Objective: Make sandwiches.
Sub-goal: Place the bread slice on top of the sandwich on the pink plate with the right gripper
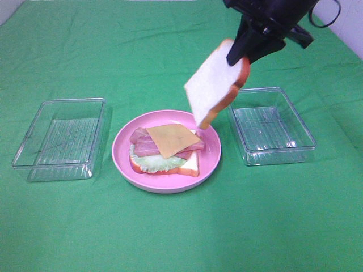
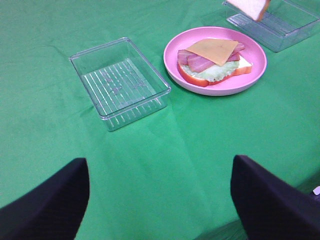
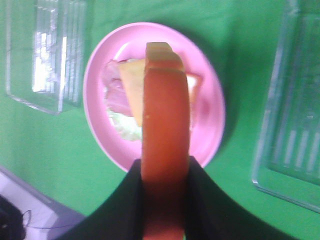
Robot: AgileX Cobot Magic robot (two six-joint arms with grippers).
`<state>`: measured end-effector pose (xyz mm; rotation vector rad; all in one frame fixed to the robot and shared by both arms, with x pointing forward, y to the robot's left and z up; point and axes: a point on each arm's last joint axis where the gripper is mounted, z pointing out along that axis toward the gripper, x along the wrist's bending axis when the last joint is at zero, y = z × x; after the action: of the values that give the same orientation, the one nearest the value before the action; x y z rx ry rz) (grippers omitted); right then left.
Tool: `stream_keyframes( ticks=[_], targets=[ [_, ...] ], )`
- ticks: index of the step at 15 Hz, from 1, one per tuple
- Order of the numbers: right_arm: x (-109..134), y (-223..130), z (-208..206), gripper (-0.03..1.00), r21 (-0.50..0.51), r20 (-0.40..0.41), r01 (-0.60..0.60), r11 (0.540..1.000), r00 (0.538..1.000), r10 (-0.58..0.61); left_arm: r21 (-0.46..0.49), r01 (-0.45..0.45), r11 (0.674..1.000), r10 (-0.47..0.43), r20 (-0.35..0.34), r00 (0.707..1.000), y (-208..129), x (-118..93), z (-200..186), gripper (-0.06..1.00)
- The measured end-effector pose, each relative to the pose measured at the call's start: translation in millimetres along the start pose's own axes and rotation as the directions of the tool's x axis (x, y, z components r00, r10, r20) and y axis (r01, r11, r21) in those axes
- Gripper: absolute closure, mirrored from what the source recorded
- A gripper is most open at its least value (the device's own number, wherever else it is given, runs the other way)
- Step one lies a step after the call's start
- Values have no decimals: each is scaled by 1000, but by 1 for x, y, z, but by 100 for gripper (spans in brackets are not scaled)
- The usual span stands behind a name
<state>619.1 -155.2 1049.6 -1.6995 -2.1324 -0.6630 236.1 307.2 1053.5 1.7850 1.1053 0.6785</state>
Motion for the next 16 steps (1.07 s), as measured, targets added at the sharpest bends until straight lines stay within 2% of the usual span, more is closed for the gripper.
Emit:
stream_keyframes(
  ticks=[4,8,10,13,16],
  targets=[
    [13,-13,52,77,-45,-154,-54,998,987,47,0,0,1000,0,0,1000,0,0,0,20],
    [4,-25,100,77,3,-234,-183,983,956,178,0,0,1000,0,0,1000,0,0,0,20],
    [2,-23,120,77,5,-321,-213,977,925,203,0,0,1000,0,0,1000,0,0,0,20],
    [-1,-23,130,77,22,-330,-224,974,918,218,0,0,1000,0,0,1000,0,0,0,20],
    [-5,-25,136,77,35,-303,-208,977,930,209,0,0,1000,0,0,1000,0,0,0,20]
  ],
)
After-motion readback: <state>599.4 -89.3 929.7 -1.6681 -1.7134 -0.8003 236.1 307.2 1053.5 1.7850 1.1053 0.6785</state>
